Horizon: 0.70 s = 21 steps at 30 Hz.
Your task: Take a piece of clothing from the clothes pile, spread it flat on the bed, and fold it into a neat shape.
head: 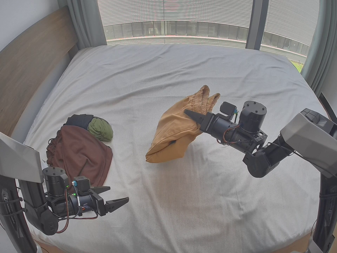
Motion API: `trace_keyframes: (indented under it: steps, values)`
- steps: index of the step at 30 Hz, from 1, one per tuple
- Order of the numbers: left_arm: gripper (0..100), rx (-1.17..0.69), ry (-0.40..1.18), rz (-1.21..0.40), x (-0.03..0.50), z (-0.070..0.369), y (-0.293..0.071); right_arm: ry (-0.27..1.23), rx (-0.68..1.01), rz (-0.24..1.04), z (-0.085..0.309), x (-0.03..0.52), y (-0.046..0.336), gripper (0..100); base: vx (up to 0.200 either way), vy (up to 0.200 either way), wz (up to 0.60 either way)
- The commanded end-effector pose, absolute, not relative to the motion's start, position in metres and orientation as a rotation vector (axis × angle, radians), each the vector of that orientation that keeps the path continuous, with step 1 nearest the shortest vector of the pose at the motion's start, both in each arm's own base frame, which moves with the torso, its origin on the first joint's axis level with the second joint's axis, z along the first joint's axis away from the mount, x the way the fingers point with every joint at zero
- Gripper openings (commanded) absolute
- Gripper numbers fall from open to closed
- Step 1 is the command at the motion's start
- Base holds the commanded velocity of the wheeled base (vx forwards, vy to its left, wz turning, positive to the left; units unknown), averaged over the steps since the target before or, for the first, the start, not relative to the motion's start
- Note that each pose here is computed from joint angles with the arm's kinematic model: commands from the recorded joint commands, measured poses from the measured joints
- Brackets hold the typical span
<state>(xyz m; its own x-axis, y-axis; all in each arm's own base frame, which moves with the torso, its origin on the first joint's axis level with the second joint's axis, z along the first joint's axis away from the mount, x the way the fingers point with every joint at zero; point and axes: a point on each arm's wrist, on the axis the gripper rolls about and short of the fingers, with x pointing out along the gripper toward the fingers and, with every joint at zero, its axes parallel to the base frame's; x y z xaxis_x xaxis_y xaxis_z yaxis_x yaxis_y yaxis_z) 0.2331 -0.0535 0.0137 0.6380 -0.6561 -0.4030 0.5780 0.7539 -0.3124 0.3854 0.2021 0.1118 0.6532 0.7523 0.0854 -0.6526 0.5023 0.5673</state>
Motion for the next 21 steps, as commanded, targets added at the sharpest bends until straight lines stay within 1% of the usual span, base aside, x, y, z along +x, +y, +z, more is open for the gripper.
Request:
trace_keyframes:
  steps: [1, 12, 21]
  values:
    - [100, -0.160, 0.524, -0.707, 0.233, 0.013, -0.053, 0.194, 0.605, 0.829, 0.098, 0.405, 0.202, 0, 0.000, 0.000, 0.00]
    - [100, -0.163, 0.532, -0.704, 0.232, 0.013, -0.052, 0.190, 0.604, 0.822, 0.100, 0.423, 0.206, 0, 0.000, 0.000, 0.00]
    - [100, -0.167, 0.530, -0.696, 0.232, 0.013, -0.050, 0.182, 0.598, 0.834, 0.119, 0.446, 0.222, 0, 0.000, 0.000, 0.00]
